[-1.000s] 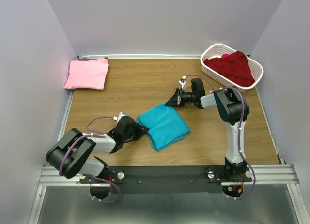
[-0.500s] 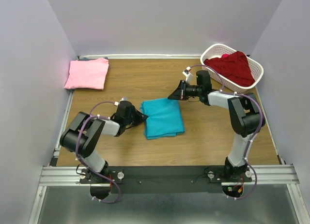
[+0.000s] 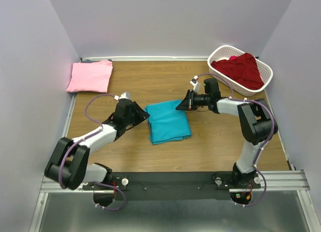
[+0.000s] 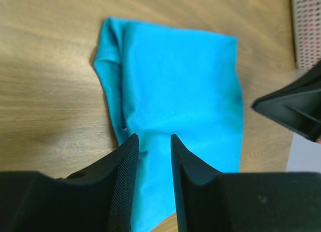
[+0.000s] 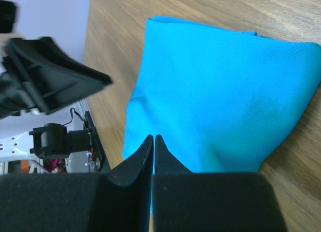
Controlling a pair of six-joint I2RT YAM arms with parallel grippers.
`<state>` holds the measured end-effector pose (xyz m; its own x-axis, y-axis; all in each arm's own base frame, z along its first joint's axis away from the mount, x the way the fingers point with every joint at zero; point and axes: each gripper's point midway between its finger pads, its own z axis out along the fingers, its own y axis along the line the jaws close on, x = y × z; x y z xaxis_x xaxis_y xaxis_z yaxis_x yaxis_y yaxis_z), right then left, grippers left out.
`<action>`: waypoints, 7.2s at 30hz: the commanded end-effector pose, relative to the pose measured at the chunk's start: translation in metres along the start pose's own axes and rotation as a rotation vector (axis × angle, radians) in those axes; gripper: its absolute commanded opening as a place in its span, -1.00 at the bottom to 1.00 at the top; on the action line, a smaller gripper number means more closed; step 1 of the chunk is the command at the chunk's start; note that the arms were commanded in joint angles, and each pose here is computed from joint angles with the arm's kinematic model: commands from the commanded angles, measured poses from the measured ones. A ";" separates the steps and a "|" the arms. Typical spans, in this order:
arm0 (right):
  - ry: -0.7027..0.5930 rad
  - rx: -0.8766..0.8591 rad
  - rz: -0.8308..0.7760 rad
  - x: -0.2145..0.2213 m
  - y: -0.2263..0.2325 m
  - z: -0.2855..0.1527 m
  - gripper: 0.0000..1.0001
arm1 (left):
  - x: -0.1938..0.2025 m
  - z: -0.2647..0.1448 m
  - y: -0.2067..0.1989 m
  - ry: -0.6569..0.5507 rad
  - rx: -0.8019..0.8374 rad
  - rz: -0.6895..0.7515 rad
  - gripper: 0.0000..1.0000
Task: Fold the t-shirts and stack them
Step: Fold the tshirt, then neatly place the folded tshirt to the corner
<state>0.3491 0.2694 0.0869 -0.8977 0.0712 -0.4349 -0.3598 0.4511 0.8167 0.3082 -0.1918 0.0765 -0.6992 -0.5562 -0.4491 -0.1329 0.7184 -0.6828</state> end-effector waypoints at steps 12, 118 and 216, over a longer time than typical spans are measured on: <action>0.037 0.047 0.045 0.011 -0.037 0.014 -0.80 | 0.067 0.016 -0.012 0.216 -0.042 0.050 -0.70; 0.222 0.552 -0.747 0.056 0.063 0.146 0.26 | -0.160 -0.121 0.035 -0.572 -0.288 0.208 0.57; -0.050 0.538 -0.631 0.029 0.099 0.080 0.36 | -0.125 0.036 0.045 -0.091 -0.239 0.254 -1.00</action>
<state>0.2980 0.4136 0.1000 -0.6173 -0.3168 -0.7201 -0.6469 0.7254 0.2353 0.3988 -0.1411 0.0768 -0.6086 -0.6214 -0.4934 -0.1990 0.7215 -0.6632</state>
